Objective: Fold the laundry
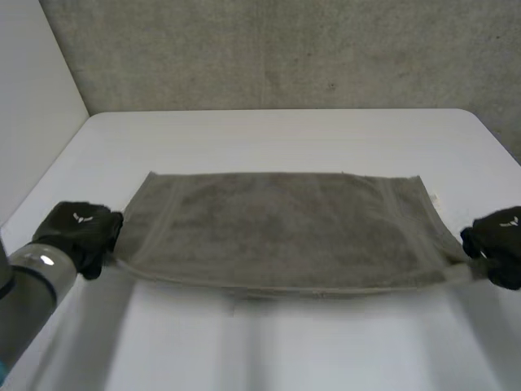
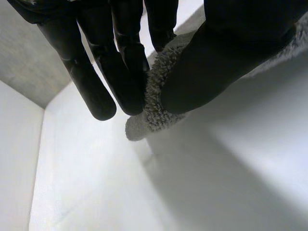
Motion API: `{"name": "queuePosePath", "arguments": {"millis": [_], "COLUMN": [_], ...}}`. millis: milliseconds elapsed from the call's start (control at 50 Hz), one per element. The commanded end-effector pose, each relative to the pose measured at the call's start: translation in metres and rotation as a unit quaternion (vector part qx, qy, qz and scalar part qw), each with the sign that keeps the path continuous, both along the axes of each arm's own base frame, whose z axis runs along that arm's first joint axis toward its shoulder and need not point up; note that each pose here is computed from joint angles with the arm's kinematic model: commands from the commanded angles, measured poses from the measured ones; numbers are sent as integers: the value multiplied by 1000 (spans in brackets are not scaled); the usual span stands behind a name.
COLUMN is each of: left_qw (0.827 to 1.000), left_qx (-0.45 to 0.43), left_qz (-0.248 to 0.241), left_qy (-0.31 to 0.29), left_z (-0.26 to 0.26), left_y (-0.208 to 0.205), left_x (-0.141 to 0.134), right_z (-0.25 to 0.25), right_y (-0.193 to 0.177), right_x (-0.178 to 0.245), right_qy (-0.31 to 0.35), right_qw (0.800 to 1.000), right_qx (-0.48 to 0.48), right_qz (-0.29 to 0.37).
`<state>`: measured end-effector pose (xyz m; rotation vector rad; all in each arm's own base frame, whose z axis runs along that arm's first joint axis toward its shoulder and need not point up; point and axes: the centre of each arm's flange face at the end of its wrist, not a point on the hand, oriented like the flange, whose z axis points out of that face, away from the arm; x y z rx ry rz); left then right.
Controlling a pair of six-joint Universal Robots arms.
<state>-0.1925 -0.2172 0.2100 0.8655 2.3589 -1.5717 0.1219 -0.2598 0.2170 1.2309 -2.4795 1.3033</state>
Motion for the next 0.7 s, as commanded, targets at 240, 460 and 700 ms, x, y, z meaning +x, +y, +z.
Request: {"name": "queuePosePath", "arguments": {"millis": [240, 460, 700], "left_qw": [997, 987, 981], "left_qx": [-76, -154, -182], "left_qz": [-3, -9, -12], "left_qy": [33, 54, 61], "left_z": [-14, -40, -70], "left_y": [-68, -152, -200], "left_x": [-22, -51, -68], "right_z": [-6, -48, -67], "right_y": [-55, -117, -158], "right_x": [20, 55, 85], "right_qy": [-16, 16, 3], "right_qw": [999, 995, 981], "right_qx": [-26, -93, -188], "right_qz": [-17, -32, -37]}}
